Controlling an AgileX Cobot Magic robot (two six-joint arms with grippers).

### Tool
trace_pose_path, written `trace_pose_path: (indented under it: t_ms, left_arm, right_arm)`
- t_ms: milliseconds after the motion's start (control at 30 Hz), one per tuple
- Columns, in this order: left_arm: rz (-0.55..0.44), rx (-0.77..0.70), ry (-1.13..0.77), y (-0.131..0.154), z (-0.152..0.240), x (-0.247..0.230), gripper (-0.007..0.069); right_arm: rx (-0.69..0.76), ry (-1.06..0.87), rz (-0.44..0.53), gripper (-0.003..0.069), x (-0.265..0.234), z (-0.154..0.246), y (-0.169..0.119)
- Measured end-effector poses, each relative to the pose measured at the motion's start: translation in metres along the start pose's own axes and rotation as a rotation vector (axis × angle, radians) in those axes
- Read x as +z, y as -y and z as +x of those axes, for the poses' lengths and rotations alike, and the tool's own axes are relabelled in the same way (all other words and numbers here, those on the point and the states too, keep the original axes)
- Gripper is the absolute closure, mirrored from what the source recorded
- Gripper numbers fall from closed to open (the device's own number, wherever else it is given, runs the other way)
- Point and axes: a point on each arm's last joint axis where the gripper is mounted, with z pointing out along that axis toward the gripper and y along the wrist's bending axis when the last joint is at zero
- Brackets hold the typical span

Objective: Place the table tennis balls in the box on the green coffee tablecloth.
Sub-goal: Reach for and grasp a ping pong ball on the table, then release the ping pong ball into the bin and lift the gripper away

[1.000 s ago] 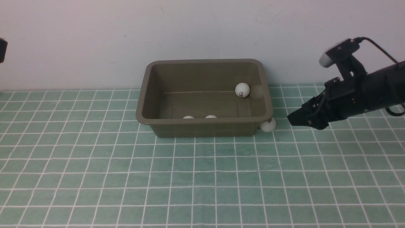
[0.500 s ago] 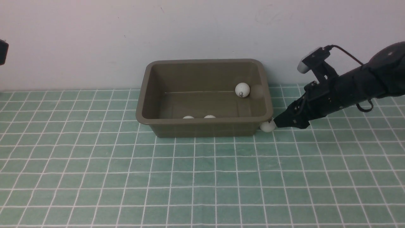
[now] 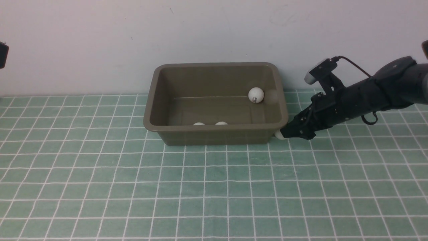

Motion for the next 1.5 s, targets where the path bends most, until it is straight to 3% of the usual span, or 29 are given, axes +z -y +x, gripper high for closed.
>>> trace_pose_path:
  t_ms: [467, 567, 733, 1000, 1500]
  left_arm:
    - [-0.002, 0.001, 0.0, 0.0, 0.0, 0.0, 0.0199]
    - [-0.004, 0.001, 0.004, 0.0, 0.0, 0.0, 0.0199]
    - [-0.004, 0.001, 0.004, -0.001, 0.0, 0.0, 0.0199]
    - [-0.01, 0.001, 0.014, -0.001, -0.001, 0.0, 0.0199]
    - [-0.015, 0.001, 0.025, -0.002, -0.002, 0.0, 0.0199]
  right_arm:
    - [0.027, 0.011, 0.033, 0.0142, 0.027, 0.003, 0.009]
    - [0.047, 0.019, 0.036, 0.0188, 0.029, 0.004, 0.011]
    - [0.063, 0.029, 0.043, 0.0342, 0.028, 0.004, 0.012]
    - [0.113, 0.074, 0.118, 0.0336, -0.015, 0.003, 0.036]
    - [0.043, 0.273, -0.096, 0.0336, -0.015, -0.038, -0.007]
